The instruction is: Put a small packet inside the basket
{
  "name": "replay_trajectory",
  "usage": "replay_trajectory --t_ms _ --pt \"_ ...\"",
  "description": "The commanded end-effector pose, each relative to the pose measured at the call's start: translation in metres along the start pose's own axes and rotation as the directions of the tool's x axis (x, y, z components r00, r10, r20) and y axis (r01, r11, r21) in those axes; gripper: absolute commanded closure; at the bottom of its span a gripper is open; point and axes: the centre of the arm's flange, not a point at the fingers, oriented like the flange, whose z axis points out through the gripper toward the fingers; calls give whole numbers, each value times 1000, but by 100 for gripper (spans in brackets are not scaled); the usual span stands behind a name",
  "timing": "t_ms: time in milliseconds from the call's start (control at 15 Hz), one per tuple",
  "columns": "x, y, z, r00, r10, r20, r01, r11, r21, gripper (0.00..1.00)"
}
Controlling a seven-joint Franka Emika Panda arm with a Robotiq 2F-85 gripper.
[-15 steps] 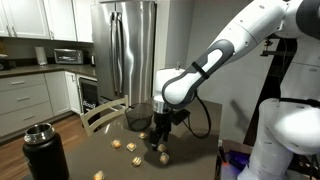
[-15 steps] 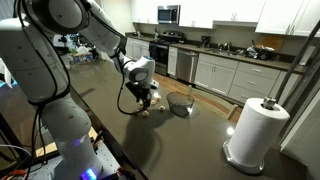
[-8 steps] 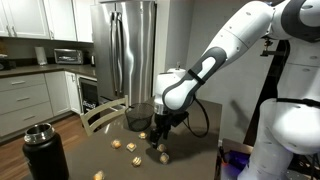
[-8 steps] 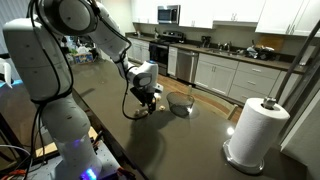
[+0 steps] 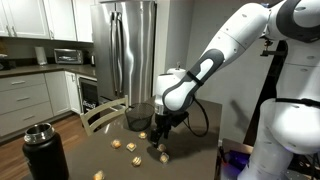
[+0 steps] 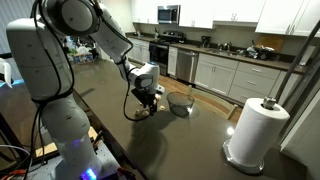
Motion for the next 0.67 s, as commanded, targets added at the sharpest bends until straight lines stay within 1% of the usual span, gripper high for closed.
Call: replay_trajectory --t_ms 0,200,267,333,400,600 --pt "8 1 9 1000 12 7 -12 1000 2 0" --pt "7 1 14 1000 12 22 -12 1000 -1 1" --pt "7 1 15 1000 12 25 -12 1000 -2 26" --pt "7 1 16 1000 12 26 -12 1000 -2 26" --pt "7 1 17 1000 12 28 -12 1000 -3 29" --pt "8 0 18 1000 11 28 -11 1000 -3 48"
